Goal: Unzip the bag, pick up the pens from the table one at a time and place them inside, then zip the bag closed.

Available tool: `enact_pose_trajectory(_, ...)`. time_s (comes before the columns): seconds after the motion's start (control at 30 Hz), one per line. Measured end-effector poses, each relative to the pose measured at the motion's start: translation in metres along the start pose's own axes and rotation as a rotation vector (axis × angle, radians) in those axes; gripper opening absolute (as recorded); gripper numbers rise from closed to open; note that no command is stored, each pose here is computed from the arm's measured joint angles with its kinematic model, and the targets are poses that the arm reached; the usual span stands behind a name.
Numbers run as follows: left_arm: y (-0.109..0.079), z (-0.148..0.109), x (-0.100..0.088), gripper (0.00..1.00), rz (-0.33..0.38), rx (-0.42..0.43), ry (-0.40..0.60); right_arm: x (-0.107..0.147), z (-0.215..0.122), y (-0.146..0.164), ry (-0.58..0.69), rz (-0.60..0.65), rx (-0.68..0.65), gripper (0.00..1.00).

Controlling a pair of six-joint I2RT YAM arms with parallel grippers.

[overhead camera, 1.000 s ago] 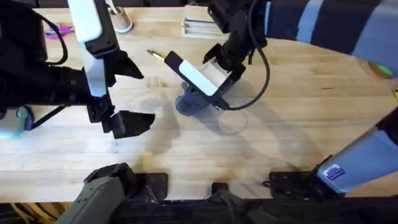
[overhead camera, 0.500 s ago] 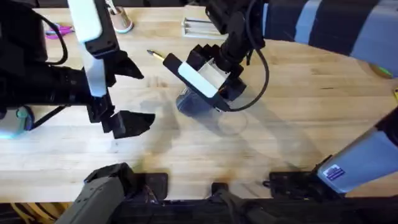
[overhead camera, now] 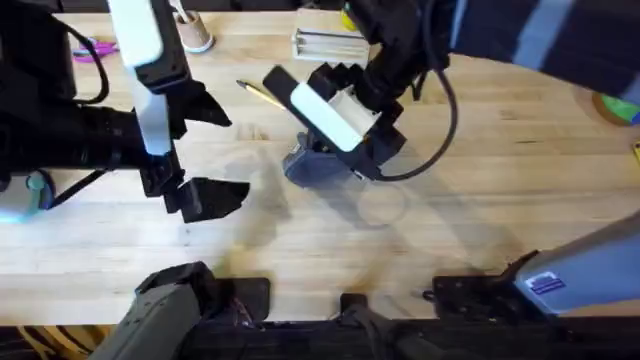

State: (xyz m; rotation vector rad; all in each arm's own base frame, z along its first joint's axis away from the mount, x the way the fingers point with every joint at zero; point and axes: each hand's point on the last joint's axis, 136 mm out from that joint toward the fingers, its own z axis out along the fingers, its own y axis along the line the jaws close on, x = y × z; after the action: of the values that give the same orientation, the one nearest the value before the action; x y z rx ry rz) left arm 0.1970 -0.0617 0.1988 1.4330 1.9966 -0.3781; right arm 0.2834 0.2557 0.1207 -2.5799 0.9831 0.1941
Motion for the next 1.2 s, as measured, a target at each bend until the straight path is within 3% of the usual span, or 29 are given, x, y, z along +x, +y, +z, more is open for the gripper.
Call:
enact_pose_trajectory(0.23,0.014,0.000,-0.001,0.994,0.033,-0.054,0.001,-0.024,-0.052,-0.009,-0.030,0.120,0.138,0.997)
enact_pose_trajectory(0.37,0.035,-0.002,-0.005,0.993,-0.019,-0.133,-0.014,-0.030,-0.084,-0.014,-0.037,0.197,0.233,0.997)
enact_pose_trajectory(0.5,0.060,-0.007,-0.010,0.993,-0.201,-0.225,-0.050,-0.026,-0.117,-0.018,-0.039,0.324,0.344,0.997)
enact_pose_trajectory(0.7,0.077,-0.011,-0.016,0.993,-0.655,-0.267,-0.146,-0.011,-0.170,-0.029,-0.060,0.557,0.547,0.997)
enact_pose_trajectory(0.8,0.078,-0.009,-0.015,0.993,-0.826,-0.245,-0.167,-0.004,-0.195,-0.033,-0.097,0.703,0.645,0.997)
enact_pose_trajectory(0.97,0.076,-0.004,-0.012,0.993,-1.015,-0.209,-0.172,0.003,-0.226,-0.031,-0.167,0.916,0.752,0.997)
enact_pose_trajectory(1.2,0.084,0.001,-0.011,0.995,-1.219,-0.184,-0.203,0.012,-0.249,-0.024,-0.261,1.164,0.826,0.997)
